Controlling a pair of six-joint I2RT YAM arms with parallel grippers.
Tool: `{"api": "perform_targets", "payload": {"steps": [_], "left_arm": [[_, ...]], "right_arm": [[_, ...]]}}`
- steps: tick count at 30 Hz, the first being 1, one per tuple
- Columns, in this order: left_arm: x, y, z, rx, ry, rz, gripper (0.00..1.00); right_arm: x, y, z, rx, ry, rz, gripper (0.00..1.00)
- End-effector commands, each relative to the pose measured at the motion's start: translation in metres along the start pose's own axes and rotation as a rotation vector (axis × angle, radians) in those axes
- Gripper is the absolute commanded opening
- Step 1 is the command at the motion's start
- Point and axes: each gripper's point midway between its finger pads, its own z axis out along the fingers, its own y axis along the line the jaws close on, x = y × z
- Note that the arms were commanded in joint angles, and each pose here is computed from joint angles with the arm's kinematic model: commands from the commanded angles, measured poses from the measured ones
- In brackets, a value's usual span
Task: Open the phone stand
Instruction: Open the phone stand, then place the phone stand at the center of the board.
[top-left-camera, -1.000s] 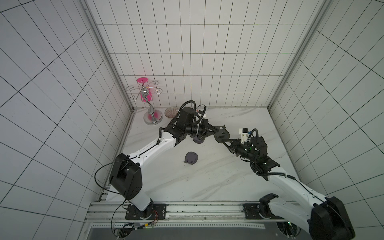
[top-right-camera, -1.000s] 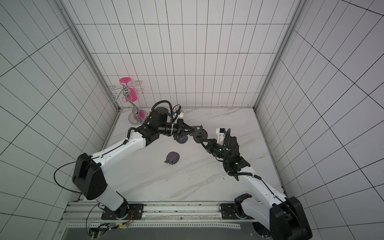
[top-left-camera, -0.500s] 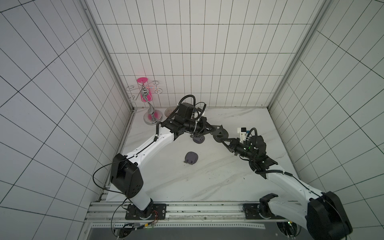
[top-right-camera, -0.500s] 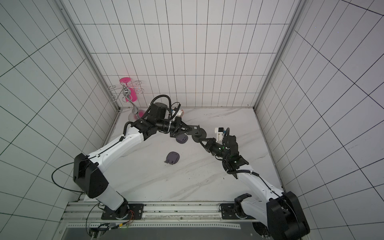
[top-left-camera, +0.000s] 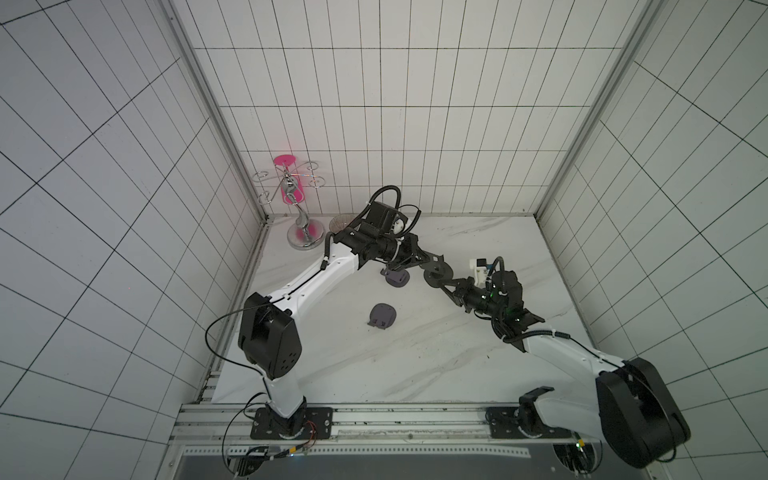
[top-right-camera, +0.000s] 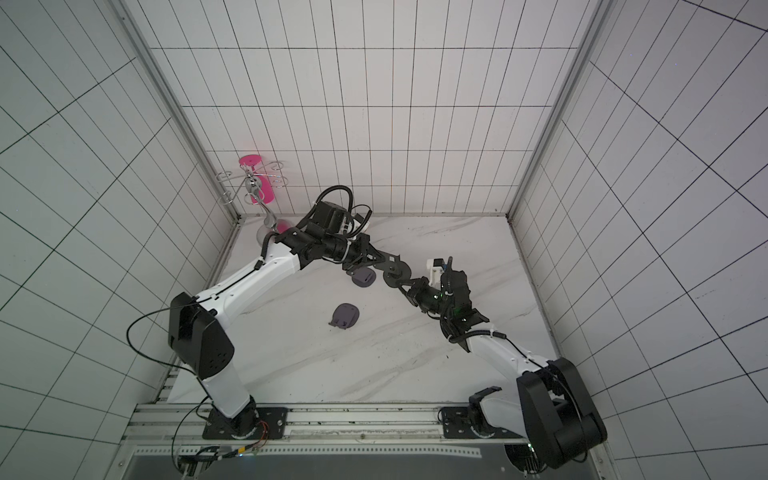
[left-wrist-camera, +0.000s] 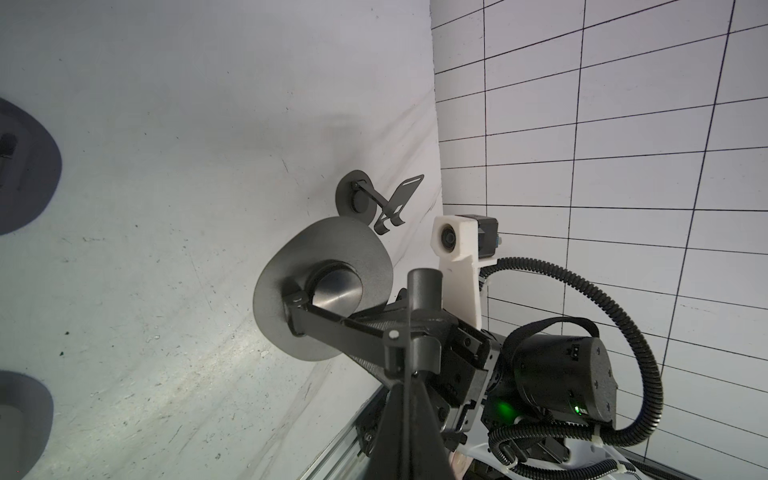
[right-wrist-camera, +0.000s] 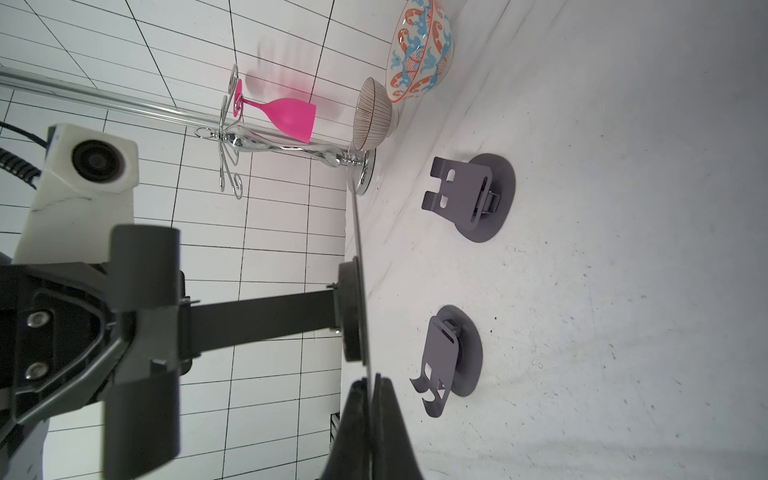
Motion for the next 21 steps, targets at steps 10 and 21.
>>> {"api": "perform_targets", "payload": {"steps": [10, 21], "left_arm": [[-0.068, -0.021, -0.015, -0.046, -0.165, 0.231, 0.0], [-0.052, 0.009, 0.065, -0.07, 0.07, 0.393, 0.0]], "right_arm": [[0.008, -0.043, -0.017, 0.199, 0.029, 0.093, 0.5], [-0.006, 0.019, -0.117, 0.262, -0.142, -0.121, 0.53]]}}
